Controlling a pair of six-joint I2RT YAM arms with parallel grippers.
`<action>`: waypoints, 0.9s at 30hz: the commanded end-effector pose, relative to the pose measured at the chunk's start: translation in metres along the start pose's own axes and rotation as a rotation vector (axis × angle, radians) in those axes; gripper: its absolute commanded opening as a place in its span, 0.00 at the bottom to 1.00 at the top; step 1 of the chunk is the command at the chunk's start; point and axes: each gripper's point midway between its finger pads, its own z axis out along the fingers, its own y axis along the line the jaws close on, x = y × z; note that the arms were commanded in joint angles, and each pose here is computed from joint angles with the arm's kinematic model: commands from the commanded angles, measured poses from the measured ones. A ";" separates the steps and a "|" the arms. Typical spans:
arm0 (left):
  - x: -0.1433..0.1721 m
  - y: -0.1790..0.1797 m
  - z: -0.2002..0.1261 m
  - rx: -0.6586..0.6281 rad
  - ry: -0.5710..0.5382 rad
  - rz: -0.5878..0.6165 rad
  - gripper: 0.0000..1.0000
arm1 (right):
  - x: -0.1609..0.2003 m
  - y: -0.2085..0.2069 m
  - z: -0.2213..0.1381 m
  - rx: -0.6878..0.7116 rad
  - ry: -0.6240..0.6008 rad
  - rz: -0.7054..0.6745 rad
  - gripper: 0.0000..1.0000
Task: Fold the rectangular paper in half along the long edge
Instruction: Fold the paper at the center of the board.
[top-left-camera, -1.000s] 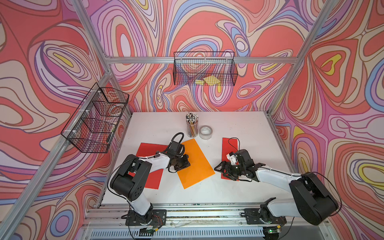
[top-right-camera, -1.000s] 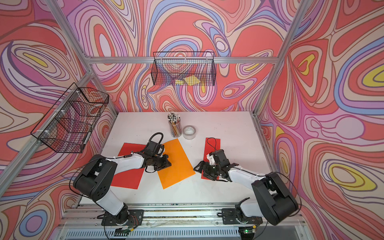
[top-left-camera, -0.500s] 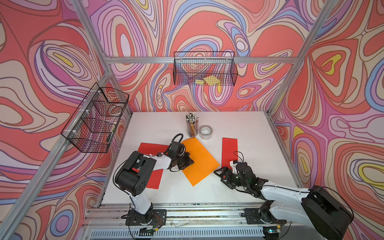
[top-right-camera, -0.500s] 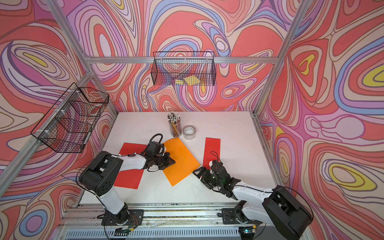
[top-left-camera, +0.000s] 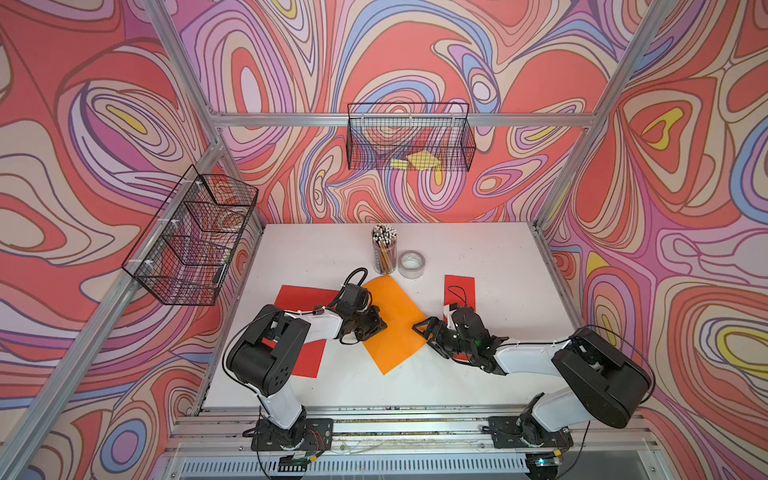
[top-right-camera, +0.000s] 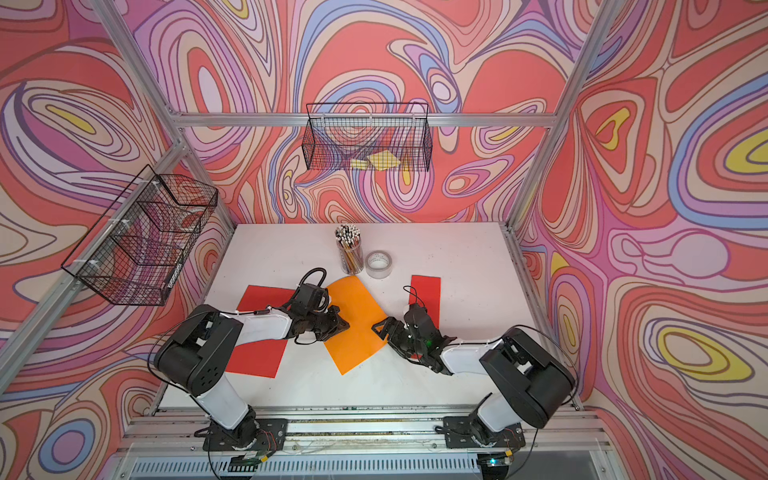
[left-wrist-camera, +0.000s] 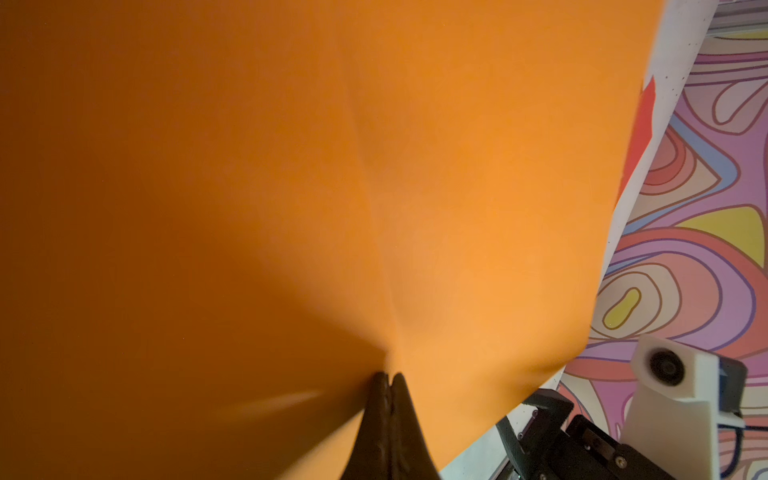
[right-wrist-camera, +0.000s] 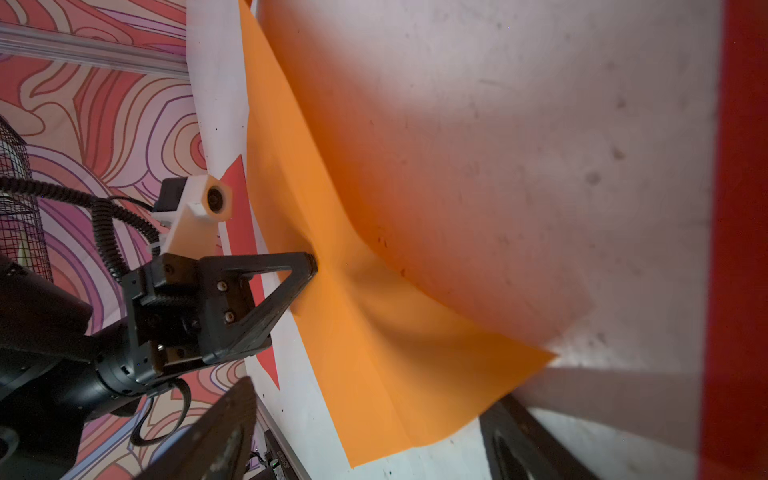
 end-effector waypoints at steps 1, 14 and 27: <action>0.023 0.050 0.002 -0.175 0.056 -0.057 0.00 | -0.001 -0.004 0.000 0.028 -0.012 -0.042 0.85; 0.028 0.055 0.003 -0.182 0.077 -0.050 0.00 | -0.031 0.045 -0.016 -0.011 -0.029 -0.276 0.86; 0.031 0.057 -0.004 -0.191 0.073 -0.038 0.00 | -0.030 0.052 0.023 -0.023 0.134 -0.303 0.84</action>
